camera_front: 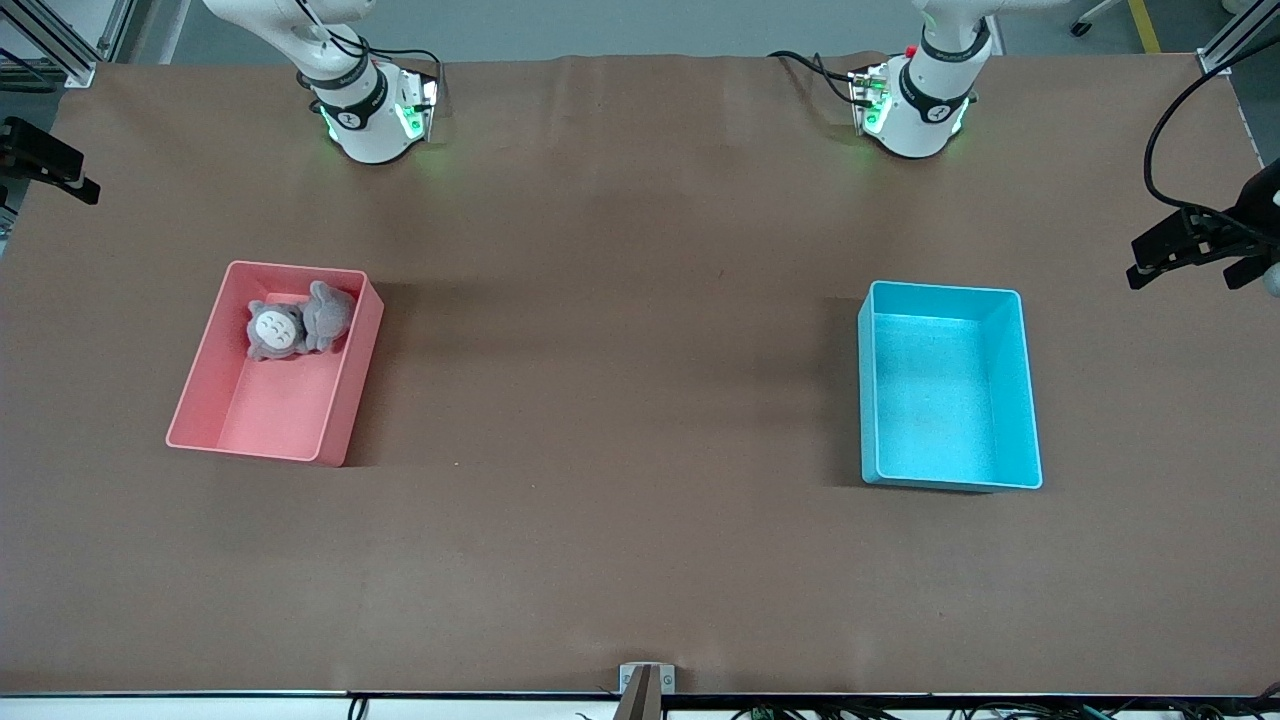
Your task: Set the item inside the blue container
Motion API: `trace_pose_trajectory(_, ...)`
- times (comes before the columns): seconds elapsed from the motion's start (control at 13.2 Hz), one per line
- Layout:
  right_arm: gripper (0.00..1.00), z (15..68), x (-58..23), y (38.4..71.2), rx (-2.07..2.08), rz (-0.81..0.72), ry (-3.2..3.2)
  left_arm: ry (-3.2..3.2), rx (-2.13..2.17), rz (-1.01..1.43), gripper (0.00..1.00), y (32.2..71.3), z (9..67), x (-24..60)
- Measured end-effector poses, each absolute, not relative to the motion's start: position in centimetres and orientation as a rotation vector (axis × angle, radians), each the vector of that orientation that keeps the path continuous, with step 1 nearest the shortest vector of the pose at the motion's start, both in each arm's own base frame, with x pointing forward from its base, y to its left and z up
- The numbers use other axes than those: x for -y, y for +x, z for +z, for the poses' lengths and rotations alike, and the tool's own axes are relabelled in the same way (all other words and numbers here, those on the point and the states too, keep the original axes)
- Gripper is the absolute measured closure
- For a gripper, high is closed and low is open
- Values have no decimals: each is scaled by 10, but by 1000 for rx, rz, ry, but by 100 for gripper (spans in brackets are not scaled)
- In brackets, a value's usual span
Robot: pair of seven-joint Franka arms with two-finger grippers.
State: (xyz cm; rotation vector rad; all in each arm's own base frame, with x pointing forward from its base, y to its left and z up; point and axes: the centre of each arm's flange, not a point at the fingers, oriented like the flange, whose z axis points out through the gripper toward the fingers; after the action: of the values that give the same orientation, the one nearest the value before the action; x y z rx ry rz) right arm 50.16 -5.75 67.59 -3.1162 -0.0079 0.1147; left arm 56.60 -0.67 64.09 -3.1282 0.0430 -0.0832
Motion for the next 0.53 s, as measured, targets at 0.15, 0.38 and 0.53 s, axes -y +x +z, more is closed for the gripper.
trace_pose_trajectory(0.15,0,675,61,502,-2,116,-3116,-3128,-42,-85,0,566,641,6)
trace_pose_trajectory(0.38,0,648,63,517,-10,195,-3111,-3128,-42,-86,0,566,641,6)
trace_pose_trajectory(0.53,0,614,65,538,-15,276,-3106,-3128,-42,-86,0,566,641,6)
